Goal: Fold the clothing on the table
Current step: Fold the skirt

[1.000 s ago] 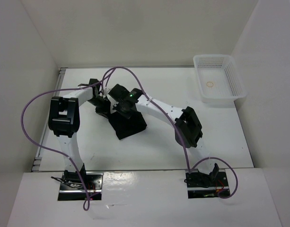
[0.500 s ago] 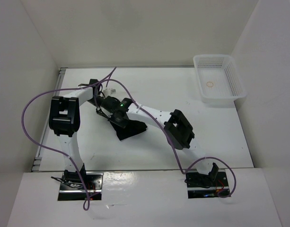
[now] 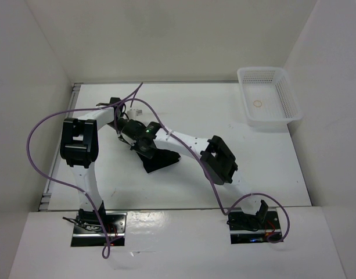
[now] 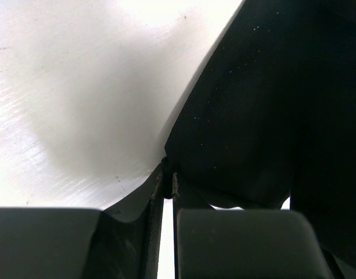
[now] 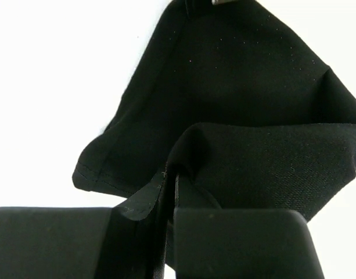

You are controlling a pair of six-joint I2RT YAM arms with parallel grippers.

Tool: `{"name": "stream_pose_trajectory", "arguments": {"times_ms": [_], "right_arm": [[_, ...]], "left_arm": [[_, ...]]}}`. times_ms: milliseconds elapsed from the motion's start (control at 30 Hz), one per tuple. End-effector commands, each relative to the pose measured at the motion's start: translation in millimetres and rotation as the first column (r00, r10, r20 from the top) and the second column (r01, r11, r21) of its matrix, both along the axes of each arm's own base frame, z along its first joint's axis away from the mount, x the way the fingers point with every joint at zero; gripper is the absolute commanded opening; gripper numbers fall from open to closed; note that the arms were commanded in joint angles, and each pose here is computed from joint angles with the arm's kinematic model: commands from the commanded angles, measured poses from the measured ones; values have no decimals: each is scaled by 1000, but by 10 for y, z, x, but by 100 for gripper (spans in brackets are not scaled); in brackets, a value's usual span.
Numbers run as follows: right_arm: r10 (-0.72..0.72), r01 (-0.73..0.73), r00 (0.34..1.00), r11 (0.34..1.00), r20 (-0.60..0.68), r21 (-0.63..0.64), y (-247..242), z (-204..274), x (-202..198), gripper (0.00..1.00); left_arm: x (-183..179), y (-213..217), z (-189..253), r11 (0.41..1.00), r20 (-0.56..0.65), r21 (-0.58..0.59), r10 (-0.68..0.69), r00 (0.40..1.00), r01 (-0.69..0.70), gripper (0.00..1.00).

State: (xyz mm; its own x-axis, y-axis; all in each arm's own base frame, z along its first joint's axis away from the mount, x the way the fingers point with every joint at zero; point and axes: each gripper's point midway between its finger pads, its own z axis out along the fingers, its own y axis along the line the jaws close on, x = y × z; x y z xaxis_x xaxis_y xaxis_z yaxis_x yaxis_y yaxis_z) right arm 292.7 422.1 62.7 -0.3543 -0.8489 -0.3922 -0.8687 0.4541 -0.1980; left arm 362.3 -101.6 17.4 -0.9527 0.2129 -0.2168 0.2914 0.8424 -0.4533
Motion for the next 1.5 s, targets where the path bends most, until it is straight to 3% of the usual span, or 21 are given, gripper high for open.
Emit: {"name": "stream_pose_trajectory", "arguments": {"times_ms": [0,300,467,600,800,1033,1100,1200,1233,1333,1367,1467], "right_arm": [[12,-16,999,996,51,85,293,198,25,0],[17,-21,999,990,27,139,431,290,7,9],[51,-49,999,987,-10,155,485,353,-116,26],[80,-76,997,975,-12,207,544,582,-212,32],[172,-157,983,968,-62,197,549,638,-581,42],[250,-237,968,938,-21,253,397,1171,-895,47],[243,-241,970,935,25,262,270,1361,-891,48],[245,-259,966,927,85,271,61,1557,-914,51],[238,-255,966,938,96,235,-61,1459,-904,54],[208,-242,966,938,155,249,-319,1576,-827,60],[169,-215,968,938,183,272,-439,1698,-730,60],[84,-136,978,950,190,281,-730,1631,-409,61]], "left_arm": [[-51,-12,-108,999,-27,3,-32,999,32,8],[-51,-23,-103,999,-23,-5,-41,999,40,8],[-51,-23,-103,999,-23,-5,-41,999,40,8],[-51,-23,-103,999,-23,-5,-41,999,40,8],[-51,-23,-103,999,-23,-5,-41,999,40,8],[0,49,-4,999,5,17,-27,1000,27,10],[31,176,118,1000,39,29,3,999,-4,14],[77,451,360,995,101,65,74,992,-81,29],[81,539,525,992,137,74,94,986,-104,41],[76,765,905,983,225,69,152,962,-172,60],[115,787,1046,981,268,76,152,951,-179,75],[164,775,1544,981,396,57,146,906,-183,93]]}}
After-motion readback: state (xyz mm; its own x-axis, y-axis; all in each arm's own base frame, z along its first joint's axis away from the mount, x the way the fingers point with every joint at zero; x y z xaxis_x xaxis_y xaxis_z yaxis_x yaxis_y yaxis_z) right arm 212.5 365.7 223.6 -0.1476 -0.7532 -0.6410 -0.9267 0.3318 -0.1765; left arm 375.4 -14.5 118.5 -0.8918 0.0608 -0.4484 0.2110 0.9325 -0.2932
